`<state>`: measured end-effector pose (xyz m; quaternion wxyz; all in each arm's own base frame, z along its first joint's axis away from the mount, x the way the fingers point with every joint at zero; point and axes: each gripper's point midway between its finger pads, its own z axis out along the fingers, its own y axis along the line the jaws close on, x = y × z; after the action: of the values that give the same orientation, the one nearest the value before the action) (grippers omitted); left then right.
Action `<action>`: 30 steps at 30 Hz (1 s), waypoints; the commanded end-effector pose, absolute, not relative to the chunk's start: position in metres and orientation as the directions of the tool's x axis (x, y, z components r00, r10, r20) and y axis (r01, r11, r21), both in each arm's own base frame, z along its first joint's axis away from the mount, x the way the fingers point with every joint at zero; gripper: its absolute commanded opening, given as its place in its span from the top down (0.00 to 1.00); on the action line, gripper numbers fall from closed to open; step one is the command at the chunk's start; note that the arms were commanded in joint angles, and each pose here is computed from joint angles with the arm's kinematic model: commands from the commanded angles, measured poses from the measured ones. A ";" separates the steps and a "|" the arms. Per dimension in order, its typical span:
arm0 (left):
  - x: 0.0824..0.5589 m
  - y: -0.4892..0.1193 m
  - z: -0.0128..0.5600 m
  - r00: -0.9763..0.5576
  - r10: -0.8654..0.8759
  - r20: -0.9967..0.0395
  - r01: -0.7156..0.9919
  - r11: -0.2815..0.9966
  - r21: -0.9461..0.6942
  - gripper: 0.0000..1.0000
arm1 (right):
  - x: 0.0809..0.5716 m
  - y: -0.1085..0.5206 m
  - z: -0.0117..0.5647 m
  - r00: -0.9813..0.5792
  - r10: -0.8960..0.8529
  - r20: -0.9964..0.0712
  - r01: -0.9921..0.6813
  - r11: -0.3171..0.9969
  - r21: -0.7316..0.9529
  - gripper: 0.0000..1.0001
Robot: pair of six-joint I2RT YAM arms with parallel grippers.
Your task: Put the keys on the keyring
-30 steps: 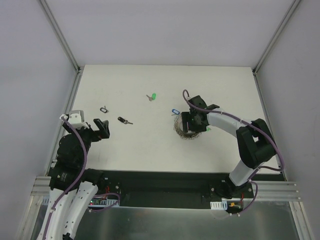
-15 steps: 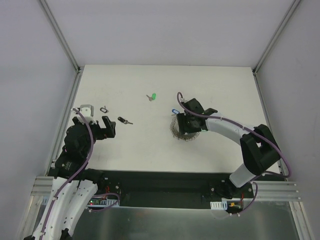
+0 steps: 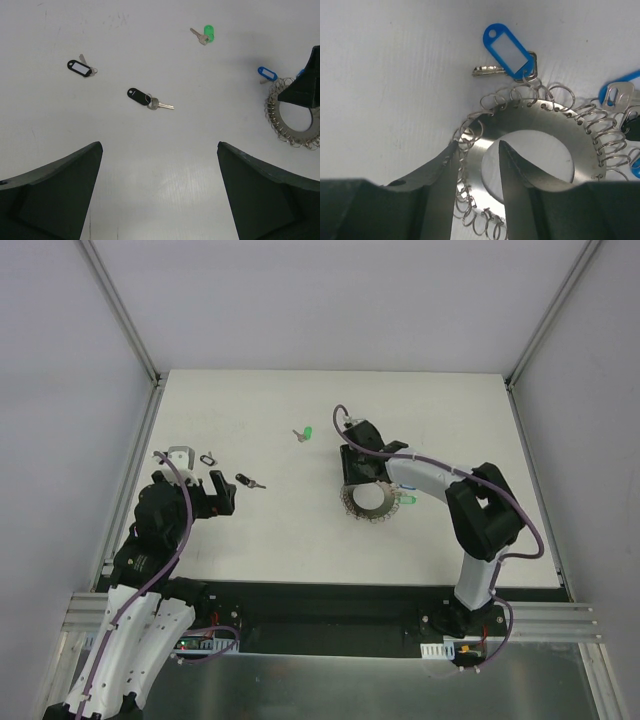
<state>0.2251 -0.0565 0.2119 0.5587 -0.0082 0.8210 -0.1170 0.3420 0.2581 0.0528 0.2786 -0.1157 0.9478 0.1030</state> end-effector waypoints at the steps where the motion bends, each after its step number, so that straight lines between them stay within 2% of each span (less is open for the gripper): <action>1: 0.229 -0.058 0.223 -0.348 -0.146 -0.926 0.135 0.970 -0.204 0.01 | 0.369 0.268 0.059 -0.787 -0.064 -0.613 -0.175 0.977 0.123 0.60; 17: 0.228 -0.058 0.224 -0.345 -0.146 -0.927 0.139 0.969 -0.204 0.01 | 0.383 0.271 0.040 -0.767 -0.041 -0.640 -0.073 0.997 0.024 0.61; 23: 0.227 -0.062 0.224 -0.349 -0.145 -0.926 0.159 0.965 -0.211 0.01 | 0.371 0.265 0.041 -0.767 -0.085 -0.636 -0.100 0.995 -0.013 0.77; 27: 0.227 -0.064 0.223 -0.354 -0.144 -0.924 0.169 0.962 -0.214 0.01 | 0.354 0.262 0.048 -0.763 -0.117 -0.636 -0.144 0.990 -0.010 0.93; 30: 0.227 -0.066 0.223 -0.360 -0.141 -0.922 0.177 0.960 -0.216 0.01 | 0.337 0.262 0.050 -0.767 -0.139 -0.627 -0.187 0.982 0.010 0.98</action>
<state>0.2246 -0.0605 0.2108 0.5541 -0.0018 0.8226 -0.1274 0.3539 0.2598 0.0302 0.3222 -0.0660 0.9443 0.0145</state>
